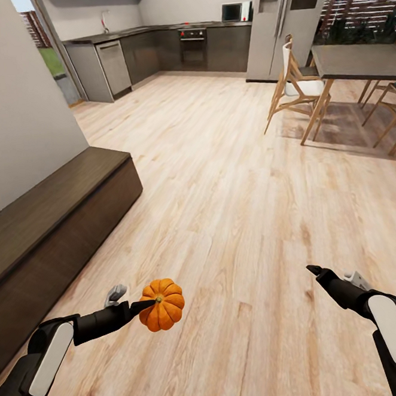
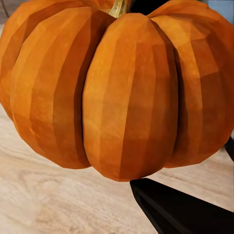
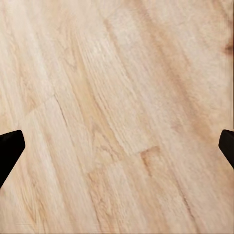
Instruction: Place each of the two pumpkins and all three candles from the living room inside a cabinet in the living room (use any cabinet), then make sure every cabinet is closed, and position the cauldron so it is next to a table in the living room.
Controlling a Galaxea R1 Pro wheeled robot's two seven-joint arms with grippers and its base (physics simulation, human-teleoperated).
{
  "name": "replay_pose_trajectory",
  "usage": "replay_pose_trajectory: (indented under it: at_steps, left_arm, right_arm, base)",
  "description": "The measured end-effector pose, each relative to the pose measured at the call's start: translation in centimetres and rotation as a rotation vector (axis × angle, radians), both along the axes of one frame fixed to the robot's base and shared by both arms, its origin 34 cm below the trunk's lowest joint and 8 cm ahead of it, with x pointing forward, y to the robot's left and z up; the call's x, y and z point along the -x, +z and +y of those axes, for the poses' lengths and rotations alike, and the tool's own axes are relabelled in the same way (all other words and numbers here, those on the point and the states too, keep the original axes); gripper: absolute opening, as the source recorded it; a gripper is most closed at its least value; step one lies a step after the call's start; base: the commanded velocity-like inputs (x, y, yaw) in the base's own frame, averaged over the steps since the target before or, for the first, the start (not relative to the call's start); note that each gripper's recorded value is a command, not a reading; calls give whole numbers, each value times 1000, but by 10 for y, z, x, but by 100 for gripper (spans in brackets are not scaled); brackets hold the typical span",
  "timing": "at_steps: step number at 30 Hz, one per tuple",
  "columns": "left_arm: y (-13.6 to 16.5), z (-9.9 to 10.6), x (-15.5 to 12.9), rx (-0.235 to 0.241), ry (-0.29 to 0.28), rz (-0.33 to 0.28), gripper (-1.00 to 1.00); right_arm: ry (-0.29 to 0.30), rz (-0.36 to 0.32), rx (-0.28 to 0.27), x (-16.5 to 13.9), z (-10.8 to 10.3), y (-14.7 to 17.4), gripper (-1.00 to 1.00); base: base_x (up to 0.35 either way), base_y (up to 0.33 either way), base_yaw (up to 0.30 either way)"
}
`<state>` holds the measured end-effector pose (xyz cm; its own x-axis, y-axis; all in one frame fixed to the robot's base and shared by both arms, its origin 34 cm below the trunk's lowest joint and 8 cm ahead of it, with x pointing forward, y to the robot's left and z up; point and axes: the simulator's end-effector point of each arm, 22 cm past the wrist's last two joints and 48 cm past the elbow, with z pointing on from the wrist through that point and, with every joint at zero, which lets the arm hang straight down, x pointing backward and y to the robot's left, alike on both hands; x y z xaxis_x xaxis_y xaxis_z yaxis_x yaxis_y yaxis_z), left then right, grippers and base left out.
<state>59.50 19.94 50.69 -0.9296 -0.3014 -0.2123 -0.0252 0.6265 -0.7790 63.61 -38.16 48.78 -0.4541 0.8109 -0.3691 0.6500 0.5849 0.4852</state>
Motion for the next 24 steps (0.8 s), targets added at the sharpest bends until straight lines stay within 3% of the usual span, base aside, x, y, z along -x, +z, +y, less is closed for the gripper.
replay_pose_trajectory:
  at_steps: [11, 19, 24]
  left_arm:
    - [3, 0, -1, 4, 1, -5, -100]
    - [7, 0, -2, 1, 0, -14, -100]
    - [10, 0, -3, 3, 1, -20, -100]
  right_arm:
    - [0, -18, -4, -3, 0, 4, 100]
    - [3, -39, -10, -6, 2, 10, 100]
    - [-8, -53, -4, -9, -1, 15, 100]
  base:
    - [10, 0, -139]
    - [254, 0, -216]
    - [66, 0, -212]
